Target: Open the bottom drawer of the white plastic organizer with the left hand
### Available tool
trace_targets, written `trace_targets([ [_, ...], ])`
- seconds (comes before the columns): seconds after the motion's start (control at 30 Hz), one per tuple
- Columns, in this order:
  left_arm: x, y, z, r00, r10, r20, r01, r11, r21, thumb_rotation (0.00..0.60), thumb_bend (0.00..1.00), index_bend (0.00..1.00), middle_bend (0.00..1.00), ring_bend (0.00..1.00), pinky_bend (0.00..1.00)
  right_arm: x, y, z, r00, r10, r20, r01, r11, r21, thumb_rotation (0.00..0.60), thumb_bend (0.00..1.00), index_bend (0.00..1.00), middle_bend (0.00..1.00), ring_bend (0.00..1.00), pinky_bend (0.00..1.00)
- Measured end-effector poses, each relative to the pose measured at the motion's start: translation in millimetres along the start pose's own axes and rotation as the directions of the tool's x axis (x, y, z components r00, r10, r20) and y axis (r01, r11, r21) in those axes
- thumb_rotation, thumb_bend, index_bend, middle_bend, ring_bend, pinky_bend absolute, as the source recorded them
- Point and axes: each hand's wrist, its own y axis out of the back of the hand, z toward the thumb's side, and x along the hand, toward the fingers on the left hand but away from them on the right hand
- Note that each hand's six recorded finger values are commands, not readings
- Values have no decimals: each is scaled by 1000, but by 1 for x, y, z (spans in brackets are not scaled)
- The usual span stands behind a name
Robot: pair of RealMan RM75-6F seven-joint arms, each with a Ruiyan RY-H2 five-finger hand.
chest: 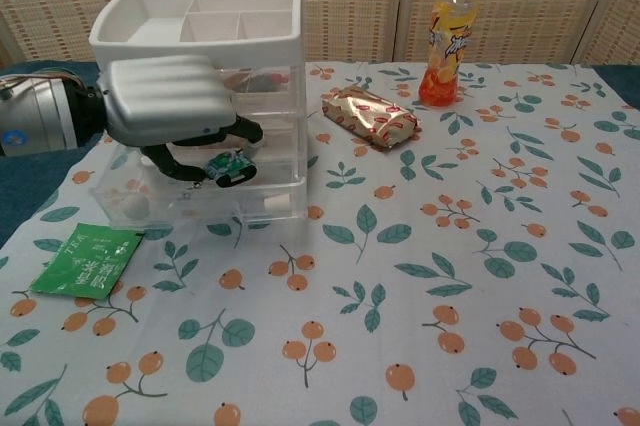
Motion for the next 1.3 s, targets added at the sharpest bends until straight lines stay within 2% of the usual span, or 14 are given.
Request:
trace_targets([
  [0.5,-33,13,-12,997,41,-58,-43,999,-30,600,253,468,860,953,1000,-2,-1,3,1000,1,-12,-1,1000,-2,600,113,0,117,81,132],
  [0.83,-67,25,-26,988,80,-132,-86,995,-47,600,253,471,860,953,1000,-3,-1,4,1000,3,-19,-3,1000,-5,600,113,0,117,81,133],
  [1.3,-113,25,-43,970,45,-240,-62,996,-65,600,253,472,860,953,1000,-2,-1,5,1000,0,-28,0,1000,-9,600,112,0,117,81,133],
])
